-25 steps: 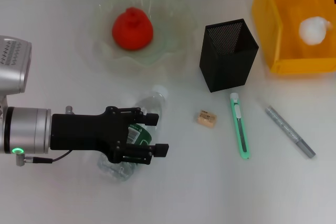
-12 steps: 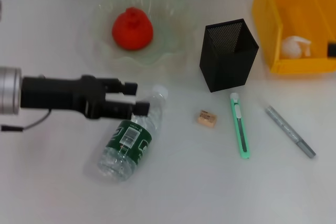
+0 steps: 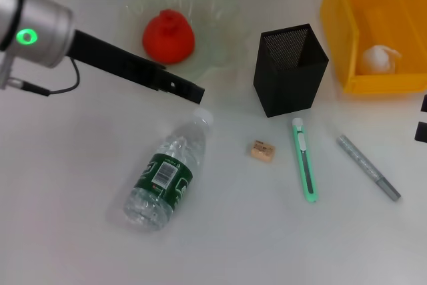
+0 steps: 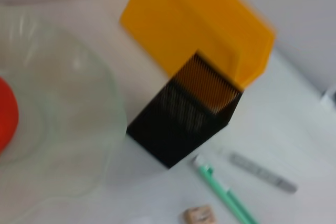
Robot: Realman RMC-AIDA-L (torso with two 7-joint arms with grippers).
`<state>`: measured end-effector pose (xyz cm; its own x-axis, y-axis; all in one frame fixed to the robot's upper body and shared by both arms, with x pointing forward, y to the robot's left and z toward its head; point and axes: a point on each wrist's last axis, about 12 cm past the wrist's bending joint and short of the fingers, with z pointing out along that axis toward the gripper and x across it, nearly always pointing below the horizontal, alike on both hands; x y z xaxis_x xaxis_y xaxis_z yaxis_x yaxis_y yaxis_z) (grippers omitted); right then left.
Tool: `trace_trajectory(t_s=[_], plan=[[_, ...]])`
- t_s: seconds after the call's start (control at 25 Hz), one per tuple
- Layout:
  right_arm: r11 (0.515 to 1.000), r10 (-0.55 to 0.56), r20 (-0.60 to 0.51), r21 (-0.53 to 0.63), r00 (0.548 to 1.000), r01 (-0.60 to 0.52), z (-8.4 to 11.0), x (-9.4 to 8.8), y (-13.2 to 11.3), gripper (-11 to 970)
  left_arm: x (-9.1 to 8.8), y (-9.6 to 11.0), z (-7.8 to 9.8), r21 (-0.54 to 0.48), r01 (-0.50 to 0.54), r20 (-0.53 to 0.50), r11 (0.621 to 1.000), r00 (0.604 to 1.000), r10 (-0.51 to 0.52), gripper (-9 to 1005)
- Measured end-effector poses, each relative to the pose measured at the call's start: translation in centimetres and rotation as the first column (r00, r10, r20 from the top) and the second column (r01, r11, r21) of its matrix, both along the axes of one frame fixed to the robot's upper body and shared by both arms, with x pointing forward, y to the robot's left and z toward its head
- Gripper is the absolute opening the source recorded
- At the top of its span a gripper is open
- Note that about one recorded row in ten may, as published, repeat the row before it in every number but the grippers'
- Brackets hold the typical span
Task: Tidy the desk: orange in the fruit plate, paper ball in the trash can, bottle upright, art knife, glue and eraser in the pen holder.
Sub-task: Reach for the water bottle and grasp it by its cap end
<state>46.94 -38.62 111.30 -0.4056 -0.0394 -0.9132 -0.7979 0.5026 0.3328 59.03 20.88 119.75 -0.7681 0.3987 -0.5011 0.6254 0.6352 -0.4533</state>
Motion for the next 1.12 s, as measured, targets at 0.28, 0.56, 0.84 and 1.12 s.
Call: trace_trajectory(t_s=[0.28,0.56,0.84,1.12], plan=[[0.999,-0.004,0.013,-0.032,1.000,0.005,-1.1,0.1,0.4,742,1.8,-4.4,-0.7,0.266,-0.066,0.052,0.962,0.997,0.054,795],[0.998,0.020,-0.001,-0.063,1.000,-0.020,-1.6,0.7,1.3,742,2.2,-5.6,-2.8,0.285,-0.078,0.036,0.955,0.997,0.071,792],[0.989,0.111,-0.003,-0.097,0.994,-0.111,-1.8,1.0,2.5,742,2.5,-6.0,-4.2,0.293,-0.093,0.041,0.952,0.996,0.084,790],[0.985,0.138,-0.004,-0.100,0.990,-0.138,-2.0,1.4,3.4,742,2.6,-6.4,-5.1,0.295,-0.095,0.039,0.951,0.995,0.088,787]])
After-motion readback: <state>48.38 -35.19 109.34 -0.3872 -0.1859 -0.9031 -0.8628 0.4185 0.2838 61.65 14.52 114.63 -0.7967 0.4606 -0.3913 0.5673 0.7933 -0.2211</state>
